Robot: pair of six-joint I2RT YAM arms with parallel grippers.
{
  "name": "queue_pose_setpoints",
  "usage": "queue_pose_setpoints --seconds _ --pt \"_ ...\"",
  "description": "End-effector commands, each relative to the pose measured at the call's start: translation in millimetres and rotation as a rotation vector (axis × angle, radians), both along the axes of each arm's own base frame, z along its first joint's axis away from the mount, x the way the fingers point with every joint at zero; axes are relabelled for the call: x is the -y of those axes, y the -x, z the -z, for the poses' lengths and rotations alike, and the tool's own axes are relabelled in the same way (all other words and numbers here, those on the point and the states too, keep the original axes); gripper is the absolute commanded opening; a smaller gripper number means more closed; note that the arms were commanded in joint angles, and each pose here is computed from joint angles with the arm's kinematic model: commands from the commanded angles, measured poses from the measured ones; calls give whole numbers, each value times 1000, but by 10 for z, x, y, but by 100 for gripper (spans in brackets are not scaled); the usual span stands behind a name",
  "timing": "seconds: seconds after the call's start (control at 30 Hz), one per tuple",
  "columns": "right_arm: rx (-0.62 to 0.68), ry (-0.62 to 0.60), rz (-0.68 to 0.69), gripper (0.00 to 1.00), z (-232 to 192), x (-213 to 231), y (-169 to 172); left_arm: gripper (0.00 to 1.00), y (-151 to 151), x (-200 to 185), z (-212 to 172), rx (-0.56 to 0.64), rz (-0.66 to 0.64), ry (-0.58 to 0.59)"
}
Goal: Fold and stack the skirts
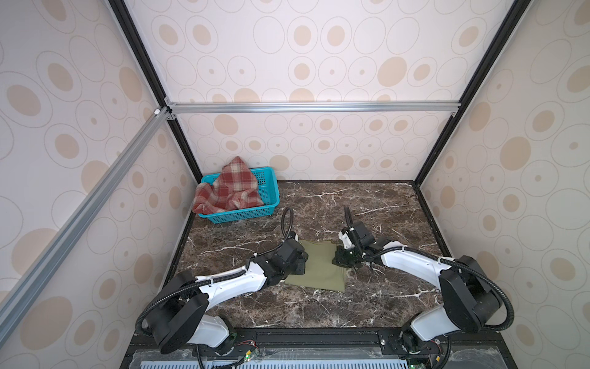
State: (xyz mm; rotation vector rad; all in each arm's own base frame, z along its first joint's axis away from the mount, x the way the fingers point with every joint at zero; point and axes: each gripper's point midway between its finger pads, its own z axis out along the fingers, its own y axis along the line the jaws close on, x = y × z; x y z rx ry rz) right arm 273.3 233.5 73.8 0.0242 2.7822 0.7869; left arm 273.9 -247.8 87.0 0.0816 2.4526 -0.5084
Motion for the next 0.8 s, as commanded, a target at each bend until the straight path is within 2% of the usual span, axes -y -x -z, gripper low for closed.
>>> queue_pose_setpoints --seconds 0.0,0.27,0.5,0.63,0.67,0.73,0.77 --pt "-4 27 6 0 90 69 -89 0 -175 94 -27 18 22 18" --pt "-32 1 48 0 280 137 -304 0 -475 112 283 -4 -29 83" --pt "-80 22 55 0 389 168 -293 0 -469 -39 567 -45 -36 -13" --pt "-70 31 60 0 219 240 -262 0 -493 0 455 -18 -15 -5" --pt "-69 22 63 4 147 261 -237 0 -506 22 399 -5 -2 -5" --pt "-68 -14 67 27 5 307 -180 0 -524 105 259 33 35 -26" --pt "-68 -25 77 35 -57 361 -145 0 -525 164 183 53 61 -40"
